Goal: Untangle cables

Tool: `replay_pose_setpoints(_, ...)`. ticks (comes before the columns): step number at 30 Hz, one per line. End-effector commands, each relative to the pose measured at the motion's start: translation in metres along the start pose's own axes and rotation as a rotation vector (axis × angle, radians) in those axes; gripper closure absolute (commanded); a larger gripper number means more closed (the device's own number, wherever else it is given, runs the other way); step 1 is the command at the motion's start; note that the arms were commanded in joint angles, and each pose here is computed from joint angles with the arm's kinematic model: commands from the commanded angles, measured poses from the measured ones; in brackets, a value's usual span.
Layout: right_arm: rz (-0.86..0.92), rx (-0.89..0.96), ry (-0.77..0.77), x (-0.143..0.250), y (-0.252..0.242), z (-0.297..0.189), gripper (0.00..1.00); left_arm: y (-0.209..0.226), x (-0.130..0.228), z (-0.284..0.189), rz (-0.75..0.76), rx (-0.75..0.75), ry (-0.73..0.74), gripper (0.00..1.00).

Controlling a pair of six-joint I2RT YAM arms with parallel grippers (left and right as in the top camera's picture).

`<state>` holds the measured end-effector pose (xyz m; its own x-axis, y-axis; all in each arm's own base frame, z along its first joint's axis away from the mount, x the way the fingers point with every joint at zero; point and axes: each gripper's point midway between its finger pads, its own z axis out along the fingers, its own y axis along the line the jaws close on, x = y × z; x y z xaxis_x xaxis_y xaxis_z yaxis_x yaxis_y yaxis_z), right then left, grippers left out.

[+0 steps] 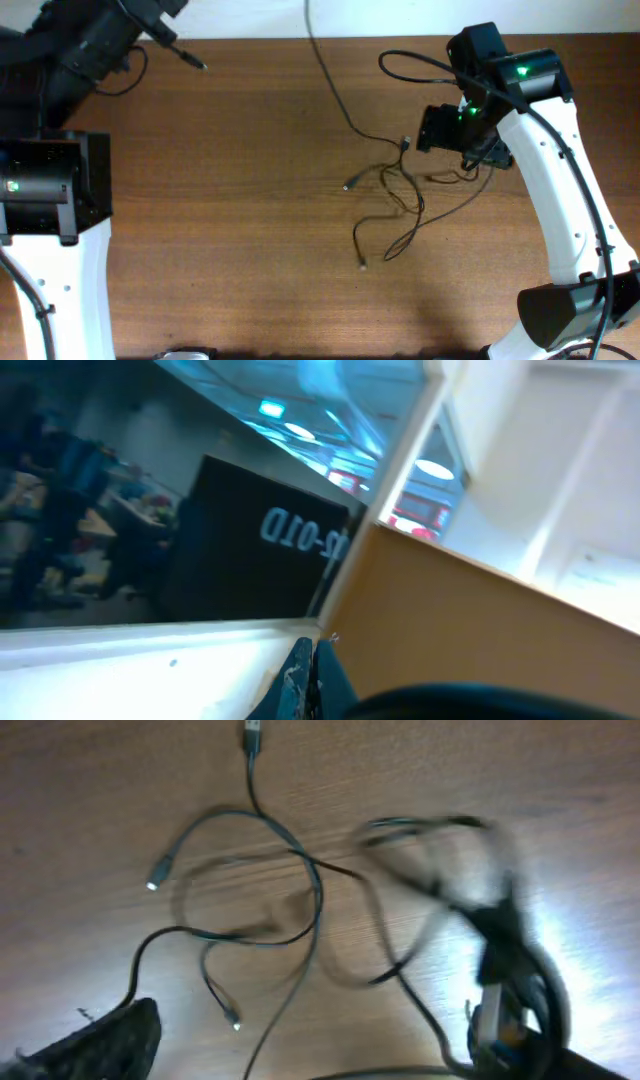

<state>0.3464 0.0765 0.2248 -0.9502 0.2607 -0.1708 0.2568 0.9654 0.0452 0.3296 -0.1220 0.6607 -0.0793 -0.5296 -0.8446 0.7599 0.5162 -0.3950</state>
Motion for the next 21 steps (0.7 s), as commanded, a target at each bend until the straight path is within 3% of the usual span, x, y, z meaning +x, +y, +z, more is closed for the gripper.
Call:
replay_pose_setpoints(1, 0.010, -0.050, 0.021, 0.004, 0.007, -0.002, 0.02, 0.038, -0.015, -0.004, -0.028, -0.154, -0.086, 1.00)
replay_pose_setpoints(7, 0.000, -0.033, 0.002, 0.000, 0.005, 0.001, 0.01, 0.081, -0.037, -0.028, -0.022, -0.303, -0.150, 1.00)
replay_pose_setpoints(10, 0.000, 0.001, -0.025, -0.006, 0.000, 0.007, 0.02, 0.085, -0.043, -0.035, -0.095, -0.311, -0.177, 1.00)
replay_pose_setpoints(12, -0.005, -0.088, 0.009, -0.001, 0.017, 0.011, 0.02, 0.083, -0.041, -0.034, -0.104, -0.296, -0.161, 1.00)
replay_pose_setpoints(14, -0.099, -0.208, 0.036, 0.005, 0.042, 0.012, 0.02, 0.083, -0.039, -0.034, -0.108, -0.295, -0.154, 1.00)
replay_pose_setpoints(18, -0.511, -0.430, 0.065, 0.033, 0.090, 0.011, 0.02, 0.091, -0.035, -0.035, -0.132, -0.328, -0.145, 1.00)
replay_pose_setpoints(21, -0.767, -0.532, 0.093, 0.066, 0.115, 0.012, 0.01, 0.114, -0.025, -0.044, -0.192, -0.440, -0.145, 1.00)
